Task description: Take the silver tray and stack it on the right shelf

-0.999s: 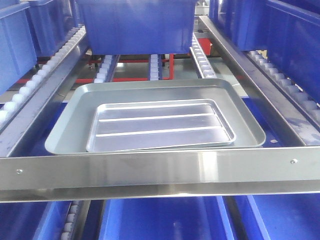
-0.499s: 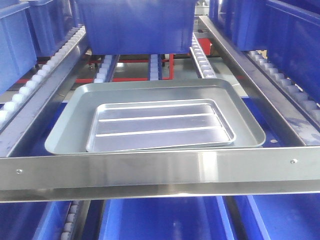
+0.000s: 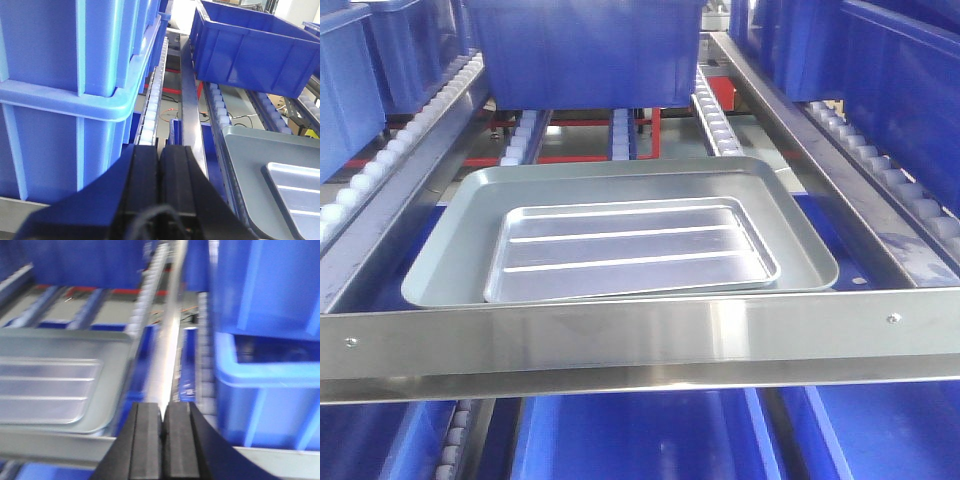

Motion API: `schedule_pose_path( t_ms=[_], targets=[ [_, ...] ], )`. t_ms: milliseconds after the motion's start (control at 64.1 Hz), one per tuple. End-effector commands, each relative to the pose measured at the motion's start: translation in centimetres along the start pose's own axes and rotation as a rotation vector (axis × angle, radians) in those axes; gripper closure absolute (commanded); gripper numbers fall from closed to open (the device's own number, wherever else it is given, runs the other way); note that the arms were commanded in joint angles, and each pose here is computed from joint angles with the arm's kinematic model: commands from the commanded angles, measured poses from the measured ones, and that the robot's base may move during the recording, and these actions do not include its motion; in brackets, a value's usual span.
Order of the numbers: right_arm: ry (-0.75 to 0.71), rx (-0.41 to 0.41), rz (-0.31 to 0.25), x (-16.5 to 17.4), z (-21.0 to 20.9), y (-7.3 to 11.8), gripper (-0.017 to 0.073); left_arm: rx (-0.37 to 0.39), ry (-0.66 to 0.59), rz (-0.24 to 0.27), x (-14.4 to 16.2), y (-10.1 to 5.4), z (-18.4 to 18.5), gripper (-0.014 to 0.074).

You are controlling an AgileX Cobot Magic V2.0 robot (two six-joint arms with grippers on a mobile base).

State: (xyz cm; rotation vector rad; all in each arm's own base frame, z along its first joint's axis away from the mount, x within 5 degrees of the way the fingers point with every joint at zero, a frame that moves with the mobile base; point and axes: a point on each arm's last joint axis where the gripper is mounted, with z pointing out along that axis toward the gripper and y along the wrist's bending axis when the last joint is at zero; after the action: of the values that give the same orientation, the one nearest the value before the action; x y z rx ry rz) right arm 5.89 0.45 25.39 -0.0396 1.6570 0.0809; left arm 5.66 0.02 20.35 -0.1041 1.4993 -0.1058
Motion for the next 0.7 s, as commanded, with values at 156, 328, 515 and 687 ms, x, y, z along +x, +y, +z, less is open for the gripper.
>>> schedule_pose_path(
  t_ms=[156, 328, 515, 687],
  targets=[
    [-0.225, 0.124, -0.007, 3.0, -0.4, -0.8, 0.0503, 0.008, -0.08, -0.006, -0.2, 0.0, -0.1, 0.0694],
    [-0.187, 0.124, -0.004, 4.3, -0.2, -0.8, 0.0503, 0.008, -0.08, -0.006, -0.2, 0.0, -0.1, 0.0694],
    [-0.187, 0.124, -0.004, 4.3, -0.2, -0.8, 0.0503, 0.008, -0.08, -0.006, -0.2, 0.0, -0.1, 0.0694],
    [-0.187, 0.124, -0.004, 4.3, -0.2, -0.8, 0.0503, 0.008, -0.08, -0.006, -0.2, 0.0, -0.1, 0.0694]
  ],
)
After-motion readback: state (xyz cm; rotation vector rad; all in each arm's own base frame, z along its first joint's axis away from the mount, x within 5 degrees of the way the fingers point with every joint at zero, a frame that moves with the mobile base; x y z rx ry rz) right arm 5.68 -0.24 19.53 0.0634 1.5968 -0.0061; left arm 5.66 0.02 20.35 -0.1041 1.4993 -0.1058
